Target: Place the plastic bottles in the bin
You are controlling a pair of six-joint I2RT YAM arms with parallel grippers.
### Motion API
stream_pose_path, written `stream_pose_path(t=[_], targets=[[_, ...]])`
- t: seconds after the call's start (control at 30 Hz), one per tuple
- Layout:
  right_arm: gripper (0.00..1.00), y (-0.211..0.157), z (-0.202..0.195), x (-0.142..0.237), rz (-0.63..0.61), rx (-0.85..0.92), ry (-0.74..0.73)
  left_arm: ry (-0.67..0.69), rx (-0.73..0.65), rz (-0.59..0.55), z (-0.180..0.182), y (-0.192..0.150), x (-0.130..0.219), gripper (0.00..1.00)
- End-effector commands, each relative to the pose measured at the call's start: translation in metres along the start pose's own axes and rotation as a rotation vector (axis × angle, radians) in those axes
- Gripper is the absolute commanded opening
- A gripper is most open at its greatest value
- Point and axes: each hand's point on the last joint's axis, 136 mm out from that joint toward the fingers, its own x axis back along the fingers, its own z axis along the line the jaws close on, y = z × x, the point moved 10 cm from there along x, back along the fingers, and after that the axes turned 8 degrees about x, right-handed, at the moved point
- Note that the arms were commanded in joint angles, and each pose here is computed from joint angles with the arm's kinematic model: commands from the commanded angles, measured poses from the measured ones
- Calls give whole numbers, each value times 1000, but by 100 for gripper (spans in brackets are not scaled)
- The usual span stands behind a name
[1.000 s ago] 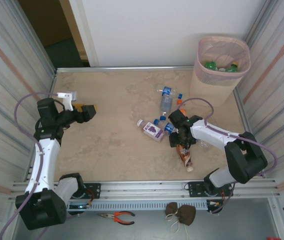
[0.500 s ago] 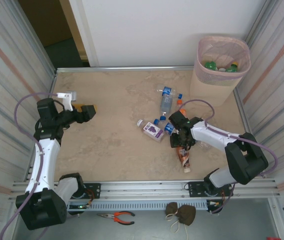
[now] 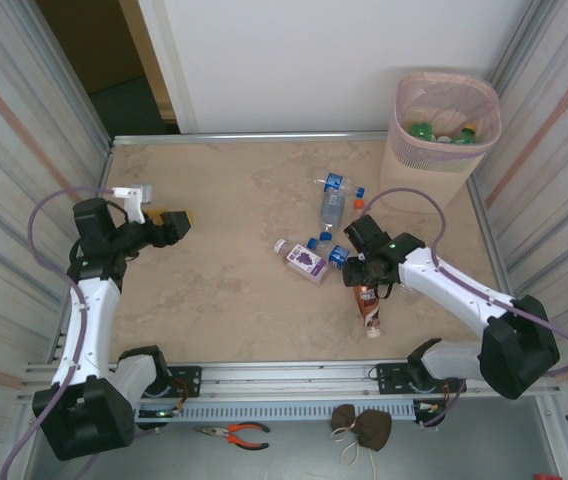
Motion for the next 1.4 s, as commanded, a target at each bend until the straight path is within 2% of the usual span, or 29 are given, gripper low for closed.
stream_pose_path(t=[0.0,0.33,0.67,0.8,1.1,1.37], targets=[[55,12,-7,31,-83,-46,4,-16,2,-11,0,-1,2,85],[51,48,-45,93,-336,-148,85,-6,0,-7,1,0,2,85],[48,96,-94,147,-556,-243,77,9,4,-2,5,0,0,85],[42,121,-120,172,-679,-355,80,13,13,-2,8,1,0,85],[38,182,-184,211,-1022,-552,63,22,26,-3,11,2,1,85],[35,226,-234,234,-1254,-404,-89,26,32,-1,12,1,1,85]])
